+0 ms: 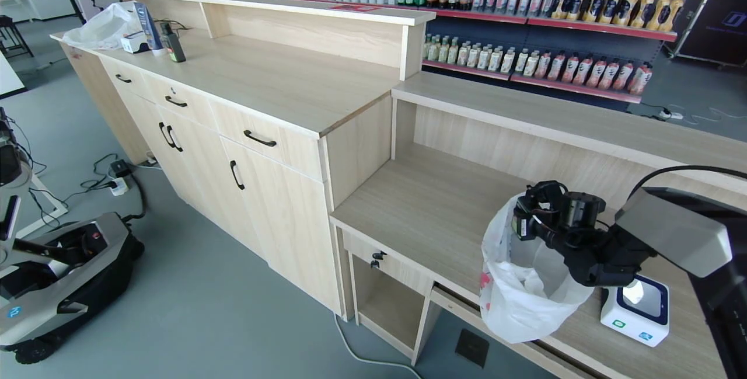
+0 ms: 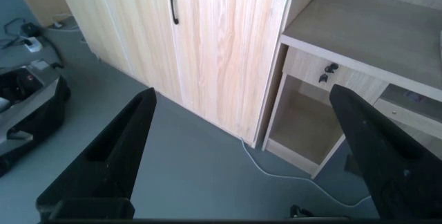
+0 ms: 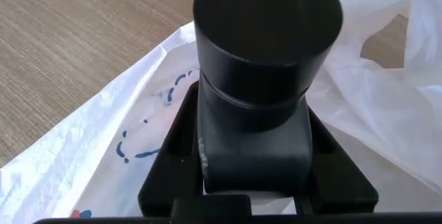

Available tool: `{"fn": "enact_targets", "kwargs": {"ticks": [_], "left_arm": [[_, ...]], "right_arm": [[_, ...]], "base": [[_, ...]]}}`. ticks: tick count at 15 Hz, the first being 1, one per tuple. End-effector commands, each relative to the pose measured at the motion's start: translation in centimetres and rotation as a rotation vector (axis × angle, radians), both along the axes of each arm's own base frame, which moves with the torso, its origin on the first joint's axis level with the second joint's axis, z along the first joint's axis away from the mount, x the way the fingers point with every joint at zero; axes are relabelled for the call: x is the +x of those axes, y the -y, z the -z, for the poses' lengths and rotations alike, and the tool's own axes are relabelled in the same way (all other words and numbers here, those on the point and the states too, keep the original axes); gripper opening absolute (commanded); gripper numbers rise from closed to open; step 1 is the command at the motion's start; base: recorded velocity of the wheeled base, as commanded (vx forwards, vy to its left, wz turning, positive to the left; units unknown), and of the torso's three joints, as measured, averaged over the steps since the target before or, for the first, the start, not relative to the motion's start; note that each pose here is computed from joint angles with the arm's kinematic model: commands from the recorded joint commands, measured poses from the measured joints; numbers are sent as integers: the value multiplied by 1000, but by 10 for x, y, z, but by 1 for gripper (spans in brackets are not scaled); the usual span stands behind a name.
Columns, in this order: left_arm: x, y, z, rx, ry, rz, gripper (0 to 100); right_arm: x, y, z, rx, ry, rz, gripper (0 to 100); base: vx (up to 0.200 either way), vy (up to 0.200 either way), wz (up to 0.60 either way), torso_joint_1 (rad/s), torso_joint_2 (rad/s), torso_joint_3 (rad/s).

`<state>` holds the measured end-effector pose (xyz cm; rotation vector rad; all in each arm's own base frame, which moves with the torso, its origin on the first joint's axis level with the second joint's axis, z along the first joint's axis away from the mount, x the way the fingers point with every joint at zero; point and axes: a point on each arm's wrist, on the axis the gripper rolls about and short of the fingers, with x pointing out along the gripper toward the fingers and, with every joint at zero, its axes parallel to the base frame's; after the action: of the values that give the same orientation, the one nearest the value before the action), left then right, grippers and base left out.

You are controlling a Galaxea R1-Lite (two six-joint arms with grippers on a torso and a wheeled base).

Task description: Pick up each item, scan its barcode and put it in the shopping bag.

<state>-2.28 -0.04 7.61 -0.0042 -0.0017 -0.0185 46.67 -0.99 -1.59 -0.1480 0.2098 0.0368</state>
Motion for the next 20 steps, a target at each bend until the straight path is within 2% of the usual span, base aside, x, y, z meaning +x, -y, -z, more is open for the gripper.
{"fn": "enact_targets", "kwargs": {"ticks": [1,6,7,8,11,12,13,15,16,17,18,20], "left_arm": [[0,0,0,0,0,0,100],[0,0,0,0,0,0,100],[0,0,0,0,-2,0,100],[0,0,0,0,0,0,100],[0,0,0,0,0,0,100],[0,0,0,0,0,0,100],[0,0,0,0,0,0,100],[0,0,0,0,0,0,100],[0,0,0,0,0,0,100],[0,0,0,0,0,0,100],[0,0,0,0,0,0,100],[0,0,0,0,0,0,100]], "right_arm": [[6,-3,18,7,-12,-6,0],[5,-3,30,2,-37,-7,0],[5,-3,29,2,-37,-7,100],[5,-2,21,4,-18,-5,100],[3,-4,-38,5,86,-34,100],[-5,-6,-70,3,135,-54,100],[-29,-6,-120,-18,178,-71,100],[-87,14,-176,-118,160,-32,100],[-105,20,-184,-144,150,-14,100],[-145,35,-190,-188,108,29,100],[-187,47,-183,-227,33,72,100],[-221,55,-190,-282,40,113,100]], "base": [[0,0,0,0,0,0],[0,0,0,0,0,0],[0,0,0,0,0,0],[0,0,0,0,0,0],[0,0,0,0,0,0],[0,0,0,0,0,0],[0,0,0,0,0,0],[0,0,0,0,0,0],[0,0,0,0,0,0],[0,0,0,0,0,0],[0,0,0,0,0,0],[0,0,0,0,0,0]]}}
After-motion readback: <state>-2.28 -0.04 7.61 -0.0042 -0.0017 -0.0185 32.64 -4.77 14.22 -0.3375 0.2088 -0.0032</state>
